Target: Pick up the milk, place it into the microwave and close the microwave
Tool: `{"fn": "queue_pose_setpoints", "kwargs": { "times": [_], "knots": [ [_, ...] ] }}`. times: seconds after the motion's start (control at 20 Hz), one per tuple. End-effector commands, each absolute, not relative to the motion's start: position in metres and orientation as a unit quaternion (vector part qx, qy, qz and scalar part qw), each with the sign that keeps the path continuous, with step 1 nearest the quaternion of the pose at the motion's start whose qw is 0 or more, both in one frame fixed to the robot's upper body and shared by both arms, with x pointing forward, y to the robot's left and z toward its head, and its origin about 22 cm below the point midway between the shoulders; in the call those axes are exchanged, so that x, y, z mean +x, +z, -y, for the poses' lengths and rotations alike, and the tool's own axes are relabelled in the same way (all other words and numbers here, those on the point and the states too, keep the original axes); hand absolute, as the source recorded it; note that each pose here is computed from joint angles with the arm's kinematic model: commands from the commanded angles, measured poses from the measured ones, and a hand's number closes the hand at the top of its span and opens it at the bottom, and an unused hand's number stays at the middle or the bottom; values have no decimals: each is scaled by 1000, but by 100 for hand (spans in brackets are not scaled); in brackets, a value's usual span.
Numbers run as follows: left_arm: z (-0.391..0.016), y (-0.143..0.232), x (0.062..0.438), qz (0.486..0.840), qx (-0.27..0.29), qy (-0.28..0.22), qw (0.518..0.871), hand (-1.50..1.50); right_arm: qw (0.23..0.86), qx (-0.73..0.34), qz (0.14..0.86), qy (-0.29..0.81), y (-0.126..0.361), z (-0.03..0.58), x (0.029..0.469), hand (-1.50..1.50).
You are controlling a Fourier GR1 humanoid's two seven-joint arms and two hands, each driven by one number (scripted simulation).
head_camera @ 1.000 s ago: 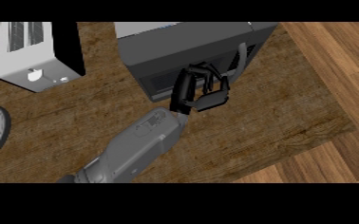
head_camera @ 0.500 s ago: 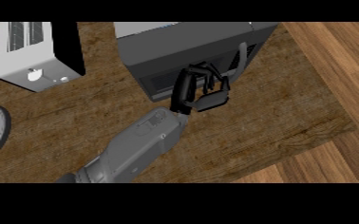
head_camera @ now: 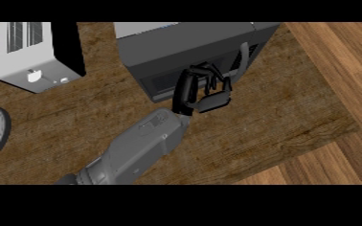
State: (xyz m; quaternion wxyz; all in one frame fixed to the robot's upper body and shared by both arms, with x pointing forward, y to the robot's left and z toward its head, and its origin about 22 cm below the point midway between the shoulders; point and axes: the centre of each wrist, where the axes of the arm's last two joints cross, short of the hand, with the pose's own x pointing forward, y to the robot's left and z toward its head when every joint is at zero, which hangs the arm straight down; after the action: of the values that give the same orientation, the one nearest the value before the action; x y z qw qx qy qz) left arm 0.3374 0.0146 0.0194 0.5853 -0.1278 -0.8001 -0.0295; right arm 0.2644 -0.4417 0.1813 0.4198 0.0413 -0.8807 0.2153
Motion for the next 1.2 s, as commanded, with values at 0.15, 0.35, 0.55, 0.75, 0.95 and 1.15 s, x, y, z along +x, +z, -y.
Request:
{"fn": "queue_pose_setpoints", "kwargs": {
  "times": [0.15, 0.35, 0.55, 0.75, 0.95, 1.15],
  "knots": [
    [-14, 43, 362, 812, -114, -14, 572, 150, 412, 18, 882, 228, 199, 455, 264, -150],
    [-13, 40, 361, 813, -113, -18, 571, 150, 417, 35, 881, 219, 191, 454, 267, -150],
    [-11, 43, 361, 814, -123, -17, 568, 150, 426, 44, 881, 201, 186, 459, 270, -150],
    [-11, 42, 361, 814, -123, -15, 568, 150, 422, 44, 886, 187, 191, 466, 271, -150],
    [-11, 40, 360, 814, -122, -19, 567, 150, 424, 46, 885, 186, 197, 473, 271, -150],
    [-8, 45, 362, 813, -129, -17, 568, 150, 418, 53, 889, 178, 199, 473, 275, -150]
  ]
}}
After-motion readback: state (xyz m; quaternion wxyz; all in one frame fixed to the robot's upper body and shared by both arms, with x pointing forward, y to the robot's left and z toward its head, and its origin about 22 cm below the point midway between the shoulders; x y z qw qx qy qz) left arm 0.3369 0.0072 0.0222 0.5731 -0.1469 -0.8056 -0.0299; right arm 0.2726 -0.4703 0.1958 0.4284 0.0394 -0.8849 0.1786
